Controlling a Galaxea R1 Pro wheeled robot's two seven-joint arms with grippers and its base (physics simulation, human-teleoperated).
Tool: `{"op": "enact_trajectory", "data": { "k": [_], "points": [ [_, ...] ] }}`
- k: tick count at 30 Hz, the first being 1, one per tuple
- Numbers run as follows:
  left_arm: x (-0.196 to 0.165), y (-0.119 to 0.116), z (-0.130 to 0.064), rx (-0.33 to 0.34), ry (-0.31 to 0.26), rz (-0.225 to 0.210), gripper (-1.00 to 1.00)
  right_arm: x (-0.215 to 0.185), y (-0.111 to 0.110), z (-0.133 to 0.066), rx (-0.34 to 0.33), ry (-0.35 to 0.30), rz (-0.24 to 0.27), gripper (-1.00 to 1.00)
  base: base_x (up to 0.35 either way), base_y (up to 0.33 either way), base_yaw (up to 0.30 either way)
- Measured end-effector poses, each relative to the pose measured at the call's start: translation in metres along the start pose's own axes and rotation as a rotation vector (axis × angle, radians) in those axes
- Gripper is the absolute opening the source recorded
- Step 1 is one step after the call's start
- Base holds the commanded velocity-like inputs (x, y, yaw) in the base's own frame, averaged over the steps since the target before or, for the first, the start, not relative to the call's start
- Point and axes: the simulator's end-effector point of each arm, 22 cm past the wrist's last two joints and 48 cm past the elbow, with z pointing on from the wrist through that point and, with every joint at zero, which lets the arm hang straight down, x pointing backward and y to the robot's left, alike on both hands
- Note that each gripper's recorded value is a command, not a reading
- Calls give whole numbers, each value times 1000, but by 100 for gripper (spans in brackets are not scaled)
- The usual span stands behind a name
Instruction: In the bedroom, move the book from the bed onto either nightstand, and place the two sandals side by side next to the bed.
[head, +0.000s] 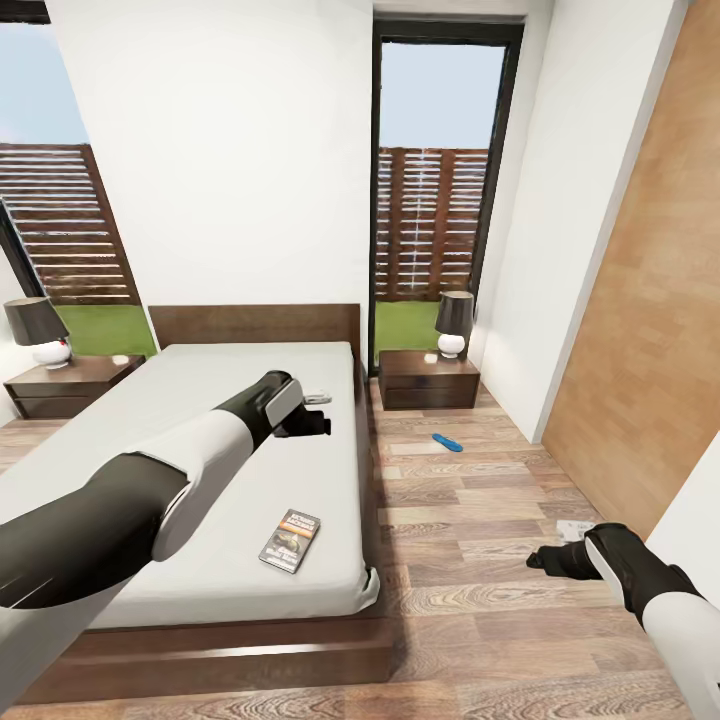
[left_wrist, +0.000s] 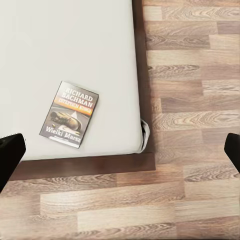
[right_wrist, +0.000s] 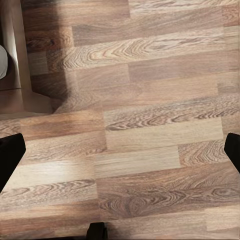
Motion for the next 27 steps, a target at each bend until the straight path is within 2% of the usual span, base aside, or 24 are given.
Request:
{"op": "enact_trajectory", "data": {
  "k": [6, 27],
  "points": [
    [0, 21, 2, -18, 3, -25, 100, 5, -1, 2, 0, 9, 4, 100, 0, 0, 0],
    [-10, 25, -2, -16, -21, -29, 100, 7, -1, 2, 0, 13, 7, 100, 0, 11, 0]
  ]
}}
